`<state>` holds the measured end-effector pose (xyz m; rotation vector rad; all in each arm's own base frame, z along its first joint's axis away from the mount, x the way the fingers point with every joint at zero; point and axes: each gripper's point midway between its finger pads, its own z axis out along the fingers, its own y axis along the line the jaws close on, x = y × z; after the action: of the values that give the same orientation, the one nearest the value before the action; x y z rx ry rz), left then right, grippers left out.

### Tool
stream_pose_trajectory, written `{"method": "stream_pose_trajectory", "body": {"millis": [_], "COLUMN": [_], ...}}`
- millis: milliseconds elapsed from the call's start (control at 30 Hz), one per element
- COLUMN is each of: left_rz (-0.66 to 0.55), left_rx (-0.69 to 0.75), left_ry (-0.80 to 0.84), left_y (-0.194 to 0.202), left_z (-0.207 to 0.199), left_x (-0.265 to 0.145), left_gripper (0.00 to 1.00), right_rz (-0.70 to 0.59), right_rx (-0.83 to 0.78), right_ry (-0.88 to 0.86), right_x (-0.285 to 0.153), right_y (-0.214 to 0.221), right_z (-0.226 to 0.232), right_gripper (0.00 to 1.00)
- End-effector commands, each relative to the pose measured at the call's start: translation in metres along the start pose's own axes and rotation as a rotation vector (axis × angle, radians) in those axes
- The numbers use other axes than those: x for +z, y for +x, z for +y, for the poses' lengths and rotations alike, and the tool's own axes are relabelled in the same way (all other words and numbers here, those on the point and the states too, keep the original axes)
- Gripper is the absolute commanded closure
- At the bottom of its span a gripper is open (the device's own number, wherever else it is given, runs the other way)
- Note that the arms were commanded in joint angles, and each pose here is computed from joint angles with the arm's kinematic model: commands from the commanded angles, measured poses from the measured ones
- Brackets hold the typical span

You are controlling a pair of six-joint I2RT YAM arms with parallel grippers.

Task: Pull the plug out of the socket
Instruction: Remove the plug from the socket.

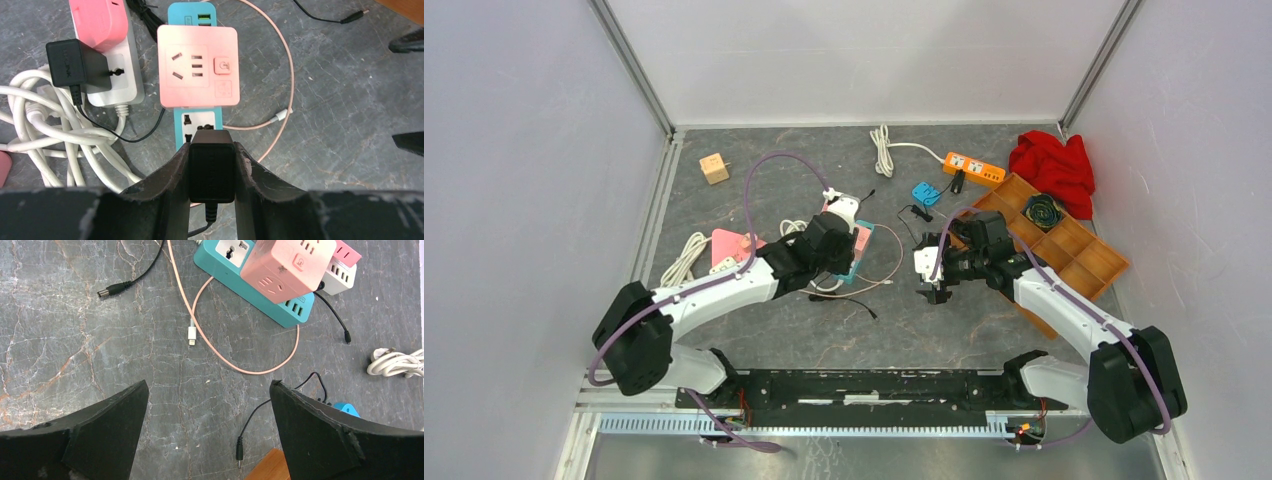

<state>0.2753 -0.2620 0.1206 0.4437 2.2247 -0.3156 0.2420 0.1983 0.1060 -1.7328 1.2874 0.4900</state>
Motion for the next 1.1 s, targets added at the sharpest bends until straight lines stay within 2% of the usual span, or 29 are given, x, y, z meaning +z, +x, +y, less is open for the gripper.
{"method": "stream_pose_trajectory", "body": {"millis": [0,200,267,400,633,933,1067], "left_rz": [-0.044,-0.08,-0.074,-0.089,-0.011,-0.021,-0.045], "left_rx": [0.003,0.021,0.024,0.007,-0.011,-0.051,-0.064], "left_ry": [0.075,-0.066,-0.063,0.018,0.217,0.417,0.448], "left_y": [-0.011,-0.015,-0.014,-0.019,-0.001,0.002,-0.002], "left_z": [-0.01,0.019,0.019,0.008,-0.021,-0.045,-0.047], "left_x": [-0.018,-0.024,-0.026,-0.038,-0.061,-0.102,-0.113], "left_gripper": [0.98,0.98,0.98,0.98,0.98,0.98,0.98], "right_rz": [-0.03,-0.029,-0.027,-0.028,-0.028,-0.028,-0.027], "right_rx": [-0.036,-0.035,-0.035,-0.034,-0.034,-0.034,-0.032], "right_ry": [0.014,0.015,0.016,0.016,0.015,0.012,0.009], "right_x": [-0.002,-0.002,-0.002,-0.002,-0.002,-0.002,-0.001], "right_y": [-0.01,-0.01,-0.01,-0.01,-0.01,-0.009,-0.009], "right_z": [-0.012,-0.012,-0.012,-0.012,-0.012,-0.012,-0.011], "right_gripper": [0.02,0.02,0.02,0.02,0.02,0.02,0.02]}}
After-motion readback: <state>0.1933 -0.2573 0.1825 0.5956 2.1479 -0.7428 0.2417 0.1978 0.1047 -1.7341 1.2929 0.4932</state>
